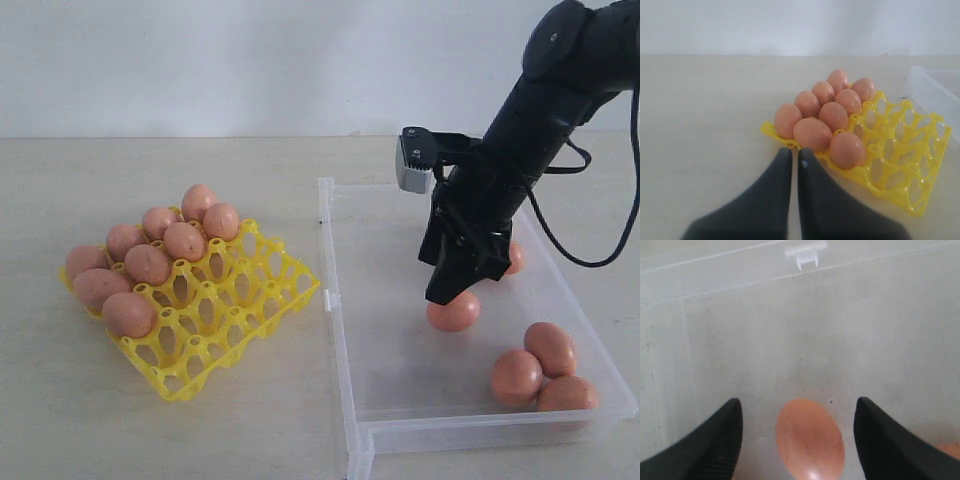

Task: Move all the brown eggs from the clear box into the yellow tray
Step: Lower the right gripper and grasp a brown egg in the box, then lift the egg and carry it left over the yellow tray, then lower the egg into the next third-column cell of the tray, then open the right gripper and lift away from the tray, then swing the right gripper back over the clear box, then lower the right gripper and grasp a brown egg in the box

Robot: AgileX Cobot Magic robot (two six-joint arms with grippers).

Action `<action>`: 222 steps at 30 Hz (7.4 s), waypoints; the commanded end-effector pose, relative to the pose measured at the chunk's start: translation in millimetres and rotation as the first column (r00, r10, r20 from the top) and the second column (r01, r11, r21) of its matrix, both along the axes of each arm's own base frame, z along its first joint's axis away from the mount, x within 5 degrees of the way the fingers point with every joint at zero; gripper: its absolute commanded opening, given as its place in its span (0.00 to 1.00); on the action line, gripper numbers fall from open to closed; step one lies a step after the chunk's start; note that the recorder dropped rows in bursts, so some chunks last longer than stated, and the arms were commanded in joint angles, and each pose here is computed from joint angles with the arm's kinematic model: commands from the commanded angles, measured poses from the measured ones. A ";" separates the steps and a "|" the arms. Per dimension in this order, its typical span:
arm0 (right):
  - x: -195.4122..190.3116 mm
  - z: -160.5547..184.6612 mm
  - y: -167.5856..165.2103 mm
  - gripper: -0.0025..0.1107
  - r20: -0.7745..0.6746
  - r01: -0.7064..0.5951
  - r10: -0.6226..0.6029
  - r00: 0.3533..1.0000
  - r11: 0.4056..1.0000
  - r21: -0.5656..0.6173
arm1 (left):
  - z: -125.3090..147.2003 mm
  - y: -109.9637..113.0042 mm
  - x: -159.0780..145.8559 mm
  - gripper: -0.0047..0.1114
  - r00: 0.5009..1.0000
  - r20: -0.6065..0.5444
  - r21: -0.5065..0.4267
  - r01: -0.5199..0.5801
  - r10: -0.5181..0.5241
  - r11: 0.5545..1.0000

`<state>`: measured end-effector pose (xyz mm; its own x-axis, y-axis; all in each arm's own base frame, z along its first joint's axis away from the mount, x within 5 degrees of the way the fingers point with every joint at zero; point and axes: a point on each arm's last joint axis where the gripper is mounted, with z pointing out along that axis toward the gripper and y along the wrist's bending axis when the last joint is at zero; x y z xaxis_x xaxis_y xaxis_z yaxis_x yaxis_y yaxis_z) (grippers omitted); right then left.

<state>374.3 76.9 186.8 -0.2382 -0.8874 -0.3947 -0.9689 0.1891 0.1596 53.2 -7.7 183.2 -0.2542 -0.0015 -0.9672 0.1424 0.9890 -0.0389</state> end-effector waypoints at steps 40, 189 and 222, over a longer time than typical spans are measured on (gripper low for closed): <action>-86.1 124.7 -0.9 0.02 -0.145 0.666 -0.986 -0.086 -0.165 0.727 | -0.4 -0.3 -0.1 0.08 1.000 0.003 -0.004 0.005 -0.005 1.000; -72.1 48.6 -12.7 0.46 0.007 0.830 -0.922 0.387 0.345 -0.439 | -0.4 -0.3 -0.1 0.08 1.000 0.003 -0.004 0.005 -0.005 1.000; -86.8 -13.3 -18.6 0.50 0.027 0.944 -0.999 0.047 0.035 -0.328 | -0.4 -0.3 -0.1 0.08 1.000 0.003 -0.004 0.005 -0.005 1.000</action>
